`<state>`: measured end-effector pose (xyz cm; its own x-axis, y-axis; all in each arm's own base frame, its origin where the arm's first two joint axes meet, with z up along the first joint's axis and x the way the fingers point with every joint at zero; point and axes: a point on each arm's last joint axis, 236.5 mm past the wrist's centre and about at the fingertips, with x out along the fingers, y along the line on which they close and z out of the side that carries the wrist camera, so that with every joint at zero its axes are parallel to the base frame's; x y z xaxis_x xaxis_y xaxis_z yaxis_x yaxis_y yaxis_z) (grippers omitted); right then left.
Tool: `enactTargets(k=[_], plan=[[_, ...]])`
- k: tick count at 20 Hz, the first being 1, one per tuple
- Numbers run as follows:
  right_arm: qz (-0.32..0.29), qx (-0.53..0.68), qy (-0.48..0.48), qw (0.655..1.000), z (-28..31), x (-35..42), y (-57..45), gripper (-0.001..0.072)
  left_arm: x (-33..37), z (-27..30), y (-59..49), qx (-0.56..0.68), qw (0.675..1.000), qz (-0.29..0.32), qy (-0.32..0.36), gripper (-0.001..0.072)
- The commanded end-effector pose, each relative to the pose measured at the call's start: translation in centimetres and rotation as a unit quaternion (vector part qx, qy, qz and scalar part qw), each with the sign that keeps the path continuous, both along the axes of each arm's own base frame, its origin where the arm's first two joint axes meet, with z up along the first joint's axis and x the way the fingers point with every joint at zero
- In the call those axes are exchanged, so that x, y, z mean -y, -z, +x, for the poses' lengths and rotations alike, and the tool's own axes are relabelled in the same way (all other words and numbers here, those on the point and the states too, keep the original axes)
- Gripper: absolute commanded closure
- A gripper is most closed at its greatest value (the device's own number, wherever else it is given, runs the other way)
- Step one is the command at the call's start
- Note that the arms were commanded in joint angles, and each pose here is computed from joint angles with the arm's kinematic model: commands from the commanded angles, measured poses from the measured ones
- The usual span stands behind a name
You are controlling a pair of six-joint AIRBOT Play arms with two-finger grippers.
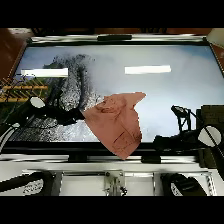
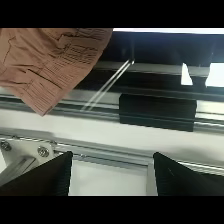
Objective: Fold the shirts.
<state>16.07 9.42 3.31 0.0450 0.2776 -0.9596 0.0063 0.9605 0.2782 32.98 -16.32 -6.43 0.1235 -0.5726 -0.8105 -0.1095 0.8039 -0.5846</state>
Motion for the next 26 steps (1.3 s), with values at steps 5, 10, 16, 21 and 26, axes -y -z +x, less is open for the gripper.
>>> enactTargets(k=[5,10,16,21,26], plan=[[0.009,-0.012,0.033,0.999,-0.1,-0.4,0.0,0.0093,0.9,2.8,2.3,0.026,0.999,-0.025,-0.038,0.0072],[0.009,-0.024,0.08,0.996,0.0,-0.3,0.1,0.0094,2.4,4.1,2.6,0.059,0.997,-0.015,-0.048,0.0119],[0.022,-0.035,0.103,0.994,0.0,-0.8,2.0,0.0092,2.6,5.6,1.9,0.077,0.994,-0.024,-0.071,0.0544],[0.119,-0.068,0.155,0.978,-0.6,-4.9,6.1,0.0092,3.6,5.6,-0.1,0.111,0.993,-0.031,-0.009,0.0674],[0.16,-0.063,0.197,0.965,0.0,-6.2,8.3,0.0092,3.8,5.7,-2.0,0.13,0.991,-0.037,-0.004,0.0674]])
